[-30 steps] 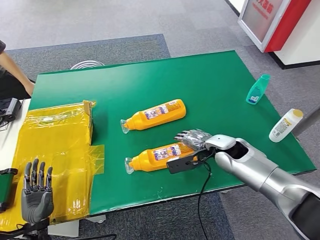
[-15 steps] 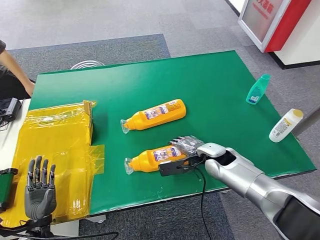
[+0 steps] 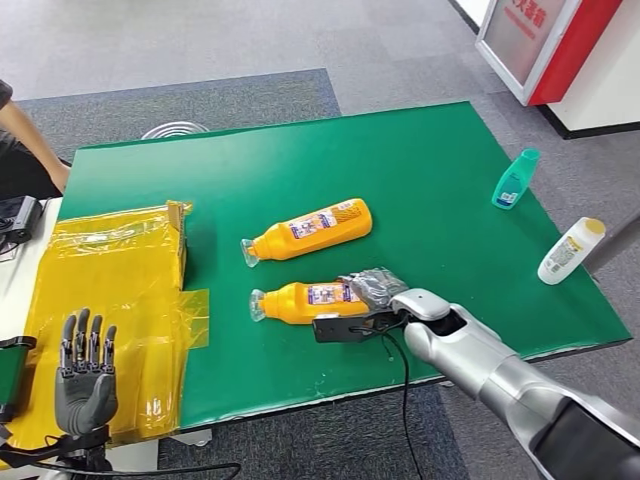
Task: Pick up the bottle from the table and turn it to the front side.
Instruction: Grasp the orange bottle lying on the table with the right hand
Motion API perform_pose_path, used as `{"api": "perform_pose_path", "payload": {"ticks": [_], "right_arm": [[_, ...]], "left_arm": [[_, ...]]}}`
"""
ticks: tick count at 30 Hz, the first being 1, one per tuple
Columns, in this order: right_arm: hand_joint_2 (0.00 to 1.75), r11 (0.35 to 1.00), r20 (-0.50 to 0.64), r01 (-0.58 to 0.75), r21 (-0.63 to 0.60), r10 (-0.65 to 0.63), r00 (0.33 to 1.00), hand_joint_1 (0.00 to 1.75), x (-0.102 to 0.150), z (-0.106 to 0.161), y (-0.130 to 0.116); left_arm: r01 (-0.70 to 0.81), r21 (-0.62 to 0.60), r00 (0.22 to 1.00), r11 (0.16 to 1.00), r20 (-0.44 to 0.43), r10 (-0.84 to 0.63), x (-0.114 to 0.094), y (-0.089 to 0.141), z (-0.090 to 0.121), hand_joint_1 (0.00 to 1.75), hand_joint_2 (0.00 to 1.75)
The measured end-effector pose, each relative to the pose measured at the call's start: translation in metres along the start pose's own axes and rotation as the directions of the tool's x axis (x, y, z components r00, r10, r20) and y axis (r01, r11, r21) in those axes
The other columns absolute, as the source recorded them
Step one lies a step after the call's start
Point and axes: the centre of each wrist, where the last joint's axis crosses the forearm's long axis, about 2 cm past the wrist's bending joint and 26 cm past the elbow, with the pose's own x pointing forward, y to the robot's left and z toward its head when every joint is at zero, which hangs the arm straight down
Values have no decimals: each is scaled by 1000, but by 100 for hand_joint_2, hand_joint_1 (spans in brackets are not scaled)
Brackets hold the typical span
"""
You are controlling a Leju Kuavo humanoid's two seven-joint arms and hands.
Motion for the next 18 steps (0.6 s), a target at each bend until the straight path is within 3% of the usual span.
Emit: {"api": "perform_pose_path", "payload": {"ticks": [12, 18], "right_arm": [[175, 997, 40, -26, -66, 28, 999, 175, 10, 12, 10], [175, 986, 126, 10, -168, 12, 992, 175, 23, 30, 11]], "left_arm": [[3, 21, 1000, 1000, -21, -3, 0, 3, 15, 0, 175], [8, 49, 1000, 999, -9, -8, 7, 9, 31, 0, 175]]}}
